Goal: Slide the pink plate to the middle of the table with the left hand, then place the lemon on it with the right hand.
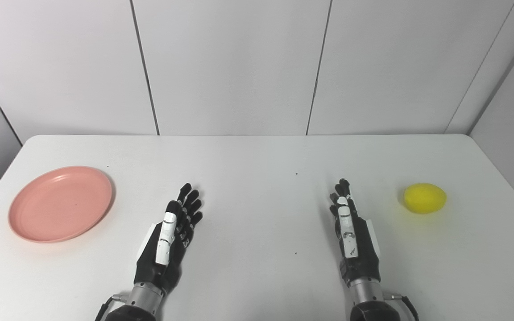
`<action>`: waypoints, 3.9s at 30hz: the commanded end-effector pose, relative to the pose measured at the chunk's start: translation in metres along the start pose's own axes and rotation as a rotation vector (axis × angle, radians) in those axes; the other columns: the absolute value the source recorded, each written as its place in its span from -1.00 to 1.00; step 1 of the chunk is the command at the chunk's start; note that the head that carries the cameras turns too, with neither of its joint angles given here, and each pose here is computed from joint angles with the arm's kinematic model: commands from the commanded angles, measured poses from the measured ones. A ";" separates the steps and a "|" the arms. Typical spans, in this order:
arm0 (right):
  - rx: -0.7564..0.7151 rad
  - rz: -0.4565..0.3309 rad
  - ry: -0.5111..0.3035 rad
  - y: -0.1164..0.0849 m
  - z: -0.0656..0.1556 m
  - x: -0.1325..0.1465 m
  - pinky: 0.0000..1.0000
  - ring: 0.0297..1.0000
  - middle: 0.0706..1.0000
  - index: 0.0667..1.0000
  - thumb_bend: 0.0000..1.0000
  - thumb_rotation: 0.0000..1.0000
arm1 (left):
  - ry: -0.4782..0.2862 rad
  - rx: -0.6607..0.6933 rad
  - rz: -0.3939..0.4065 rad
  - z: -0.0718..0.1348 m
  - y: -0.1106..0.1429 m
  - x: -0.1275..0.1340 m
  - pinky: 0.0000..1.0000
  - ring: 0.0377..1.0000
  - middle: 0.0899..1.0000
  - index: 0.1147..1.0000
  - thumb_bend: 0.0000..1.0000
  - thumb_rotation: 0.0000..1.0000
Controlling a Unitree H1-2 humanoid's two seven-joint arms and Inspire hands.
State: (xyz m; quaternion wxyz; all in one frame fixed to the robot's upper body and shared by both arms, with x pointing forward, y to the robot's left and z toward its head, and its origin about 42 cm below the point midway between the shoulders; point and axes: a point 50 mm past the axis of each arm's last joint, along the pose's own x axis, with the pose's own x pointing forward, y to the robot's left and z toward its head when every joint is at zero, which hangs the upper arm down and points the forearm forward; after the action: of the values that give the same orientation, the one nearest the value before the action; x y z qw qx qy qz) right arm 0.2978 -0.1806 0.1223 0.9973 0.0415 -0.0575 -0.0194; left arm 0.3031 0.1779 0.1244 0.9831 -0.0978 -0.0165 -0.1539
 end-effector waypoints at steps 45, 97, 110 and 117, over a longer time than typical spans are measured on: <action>0.027 0.057 -0.012 -0.014 -0.001 0.003 1.00 1.00 1.00 1.00 -0.56 1.00 | 0.017 -0.012 -0.043 -0.005 -0.026 0.007 1.00 1.00 1.00 1.00 0.18 1.00; 0.043 0.079 -0.011 -0.020 -0.002 0.003 1.00 1.00 1.00 1.00 -0.65 1.00 | -0.360 0.255 0.135 0.161 0.081 0.027 1.00 0.97 0.99 0.97 0.21 1.00; 0.044 0.072 -0.005 -0.021 -0.001 0.004 1.00 1.00 1.00 1.00 -0.66 1.00 | -0.418 0.257 0.268 0.188 0.117 0.028 1.00 0.95 0.96 0.94 0.18 1.00; 0.046 0.073 -0.004 -0.022 0.000 0.003 1.00 1.00 1.00 1.00 -0.67 1.00 | -0.419 0.260 0.334 0.197 0.135 0.026 0.96 0.95 0.94 0.92 0.17 1.00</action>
State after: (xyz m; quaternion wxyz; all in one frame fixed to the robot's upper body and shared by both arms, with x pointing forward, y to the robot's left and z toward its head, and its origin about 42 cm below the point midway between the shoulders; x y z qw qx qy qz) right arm 0.3012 -0.1968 0.1216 0.9961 0.0629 -0.0599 0.0180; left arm 0.3625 0.3276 0.2675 0.9820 -0.0250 -0.1853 0.0277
